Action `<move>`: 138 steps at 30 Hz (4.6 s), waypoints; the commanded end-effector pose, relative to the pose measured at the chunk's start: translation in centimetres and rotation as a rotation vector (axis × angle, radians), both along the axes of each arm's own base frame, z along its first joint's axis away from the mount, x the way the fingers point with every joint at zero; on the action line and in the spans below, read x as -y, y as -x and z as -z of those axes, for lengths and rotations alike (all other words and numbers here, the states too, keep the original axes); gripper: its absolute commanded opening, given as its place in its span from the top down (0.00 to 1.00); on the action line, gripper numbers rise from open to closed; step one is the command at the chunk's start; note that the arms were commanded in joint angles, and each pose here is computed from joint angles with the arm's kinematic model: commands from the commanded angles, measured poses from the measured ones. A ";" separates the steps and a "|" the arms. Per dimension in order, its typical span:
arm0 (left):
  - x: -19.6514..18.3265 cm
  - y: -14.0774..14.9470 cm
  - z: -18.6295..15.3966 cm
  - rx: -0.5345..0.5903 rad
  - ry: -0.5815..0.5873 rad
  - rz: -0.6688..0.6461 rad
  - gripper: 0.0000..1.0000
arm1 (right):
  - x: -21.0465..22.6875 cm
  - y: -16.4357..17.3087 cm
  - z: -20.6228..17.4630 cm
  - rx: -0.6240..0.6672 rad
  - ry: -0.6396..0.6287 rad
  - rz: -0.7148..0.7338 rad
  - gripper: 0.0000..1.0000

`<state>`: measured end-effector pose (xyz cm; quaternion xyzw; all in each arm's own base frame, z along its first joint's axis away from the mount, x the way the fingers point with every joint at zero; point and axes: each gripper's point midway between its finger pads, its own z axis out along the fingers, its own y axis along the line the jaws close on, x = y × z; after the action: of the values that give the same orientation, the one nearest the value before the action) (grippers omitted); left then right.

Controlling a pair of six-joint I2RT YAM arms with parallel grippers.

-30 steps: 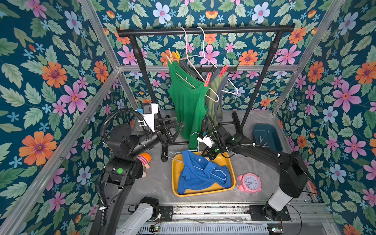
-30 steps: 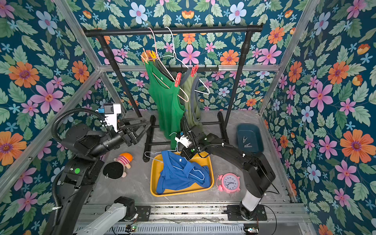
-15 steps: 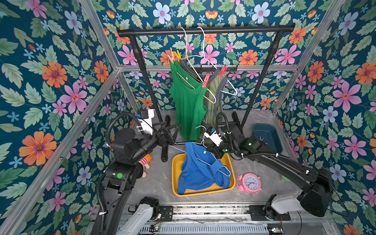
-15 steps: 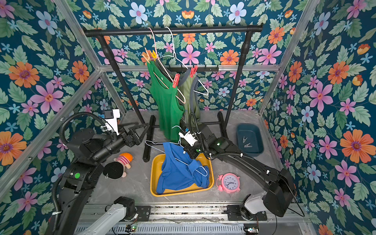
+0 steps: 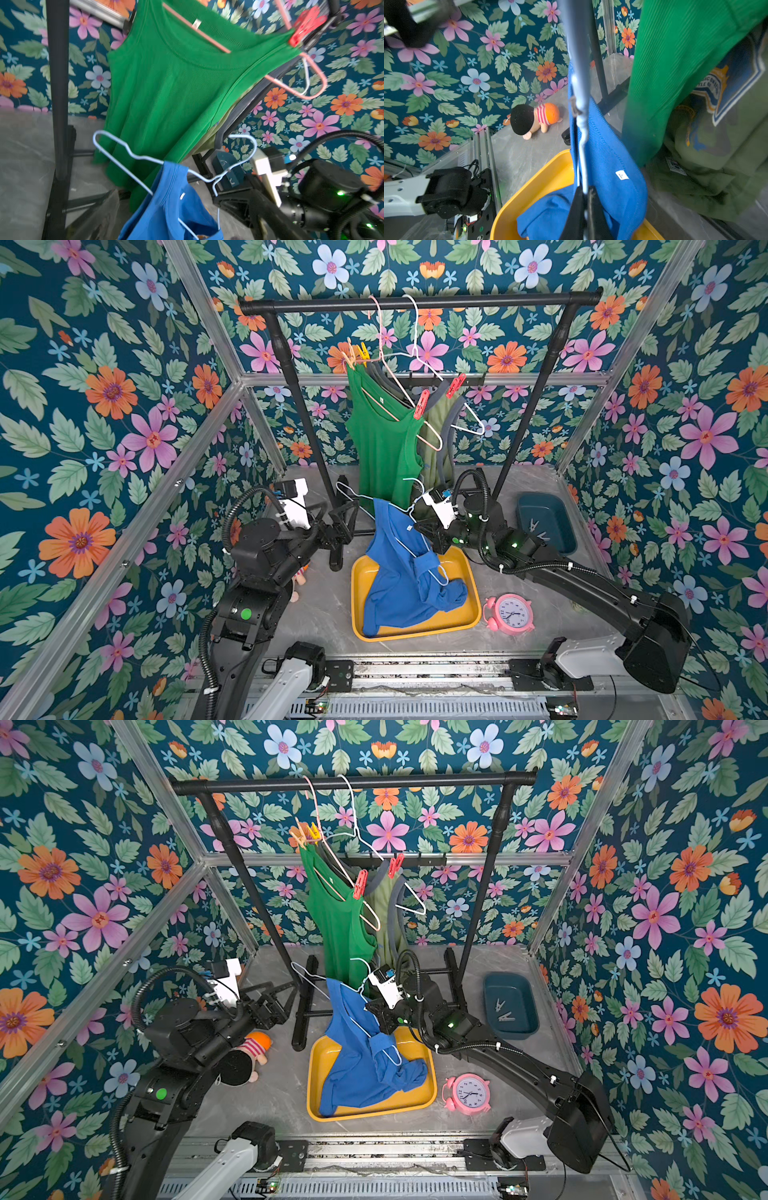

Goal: Remove the clothespins securing tank tops to the hanger
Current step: Pick up the hanger from the basket, then remove the tank top from the hanger.

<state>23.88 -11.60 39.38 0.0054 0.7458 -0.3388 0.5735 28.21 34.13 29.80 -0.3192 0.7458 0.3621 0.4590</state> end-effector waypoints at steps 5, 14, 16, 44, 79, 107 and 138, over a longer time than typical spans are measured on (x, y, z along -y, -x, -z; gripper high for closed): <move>-0.6 0.5 1.3 0.011 0.125 -0.034 0.00 | -0.1 1.2 -5.4 0.083 -0.146 -0.025 1.00; 2.0 0.3 4.0 -0.036 0.146 0.102 0.04 | -1.2 3.0 -7.7 0.144 -0.163 -0.054 1.00; 2.1 0.4 4.1 -0.024 0.156 0.108 0.04 | -1.7 3.1 -8.3 0.163 -0.164 -0.058 1.00; 6.3 -0.5 7.8 -0.061 0.075 0.076 0.03 | -6.0 2.2 -13.9 0.325 -0.241 -0.027 1.00; 12.4 4.3 12.7 -0.080 -0.177 0.022 0.08 | -5.9 2.1 -15.0 0.379 -0.191 -0.028 1.00; 6.8 3.4 3.4 0.086 -0.252 -0.317 0.07 | -1.7 5.4 -9.8 0.177 0.194 -0.114 1.00; 13.3 6.8 2.5 0.223 -0.302 -0.004 0.00 | 2.2 8.6 -9.9 0.085 0.276 -0.133 1.00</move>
<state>17.39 -23.55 35.94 0.1010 0.7310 -0.2056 0.6428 20.46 31.48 39.09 -0.4330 0.7573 0.2489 0.4209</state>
